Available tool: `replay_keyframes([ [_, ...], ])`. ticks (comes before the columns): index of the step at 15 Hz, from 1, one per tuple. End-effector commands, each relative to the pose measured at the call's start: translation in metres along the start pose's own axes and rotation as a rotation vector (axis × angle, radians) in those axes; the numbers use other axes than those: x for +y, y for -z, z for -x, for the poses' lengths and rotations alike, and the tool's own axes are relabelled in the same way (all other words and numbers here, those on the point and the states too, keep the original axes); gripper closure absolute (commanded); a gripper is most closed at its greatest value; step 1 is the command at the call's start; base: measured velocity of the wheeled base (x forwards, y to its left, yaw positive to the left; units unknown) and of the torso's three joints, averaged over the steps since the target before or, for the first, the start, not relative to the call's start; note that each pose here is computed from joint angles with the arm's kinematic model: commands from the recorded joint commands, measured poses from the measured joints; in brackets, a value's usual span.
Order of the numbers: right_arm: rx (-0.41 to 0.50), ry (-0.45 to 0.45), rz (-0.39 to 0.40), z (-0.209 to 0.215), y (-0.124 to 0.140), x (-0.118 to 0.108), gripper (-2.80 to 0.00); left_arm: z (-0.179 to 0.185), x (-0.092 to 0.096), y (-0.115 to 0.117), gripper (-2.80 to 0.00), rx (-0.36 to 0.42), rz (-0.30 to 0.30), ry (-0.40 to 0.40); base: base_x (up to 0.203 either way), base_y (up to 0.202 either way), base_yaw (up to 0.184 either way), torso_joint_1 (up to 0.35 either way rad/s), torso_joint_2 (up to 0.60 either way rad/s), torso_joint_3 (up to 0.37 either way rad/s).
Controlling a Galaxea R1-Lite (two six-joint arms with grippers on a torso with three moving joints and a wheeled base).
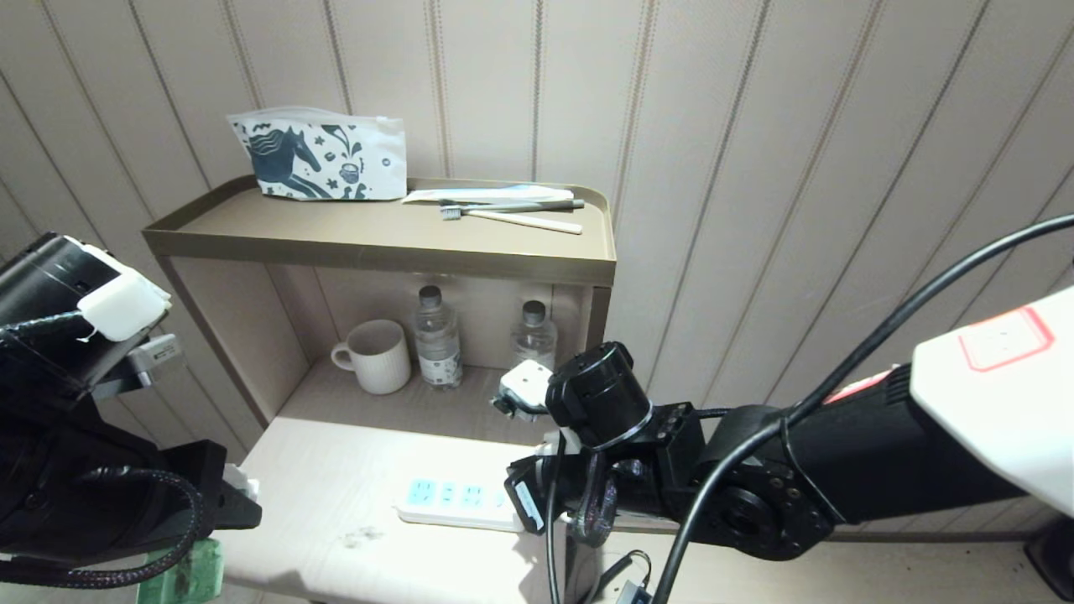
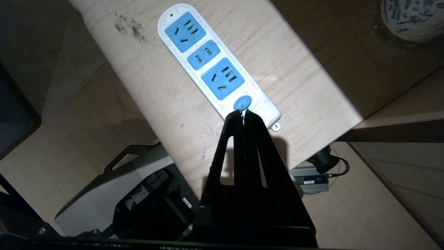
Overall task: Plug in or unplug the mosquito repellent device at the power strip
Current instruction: Place the mosquito repellent liquid on the table
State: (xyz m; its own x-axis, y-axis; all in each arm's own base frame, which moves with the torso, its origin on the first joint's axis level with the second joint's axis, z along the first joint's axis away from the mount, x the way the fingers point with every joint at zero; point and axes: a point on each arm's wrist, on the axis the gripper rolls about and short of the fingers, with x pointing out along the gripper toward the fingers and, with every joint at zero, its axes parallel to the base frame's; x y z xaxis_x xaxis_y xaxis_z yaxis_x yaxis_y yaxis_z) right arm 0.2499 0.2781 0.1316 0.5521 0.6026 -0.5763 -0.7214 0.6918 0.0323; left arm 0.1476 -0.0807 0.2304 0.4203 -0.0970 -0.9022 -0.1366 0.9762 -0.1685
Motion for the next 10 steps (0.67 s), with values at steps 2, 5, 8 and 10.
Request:
replay_keyframes([
  [2,-0.134,0.021,-0.002,0.055,-0.025,-0.001,0.0,0.022,0.019,0.01,0.0,-0.098,0.027,0.021,0.0,0.0,0.0,0.0,0.0,0.0],
  [5,-0.205,0.073,-0.007,0.11,-0.03,-0.003,0.0,0.031,0.038,0.016,0.0,-0.17,0.047,-0.024,0.0,0.0,0.0,0.0,0.0,0.0],
  [8,-0.297,0.193,-0.028,0.189,-0.024,-0.007,0.0,0.052,0.068,0.041,0.0,-0.294,0.083,-0.058,0.0,0.0,0.0,0.0,0.0,0.0],
  [10,-0.341,0.322,-0.058,0.236,-0.009,-0.014,0.0,0.068,0.08,0.06,0.0,-0.393,0.09,-0.057,0.0,0.0,0.0,0.0,0.0,0.0],
])
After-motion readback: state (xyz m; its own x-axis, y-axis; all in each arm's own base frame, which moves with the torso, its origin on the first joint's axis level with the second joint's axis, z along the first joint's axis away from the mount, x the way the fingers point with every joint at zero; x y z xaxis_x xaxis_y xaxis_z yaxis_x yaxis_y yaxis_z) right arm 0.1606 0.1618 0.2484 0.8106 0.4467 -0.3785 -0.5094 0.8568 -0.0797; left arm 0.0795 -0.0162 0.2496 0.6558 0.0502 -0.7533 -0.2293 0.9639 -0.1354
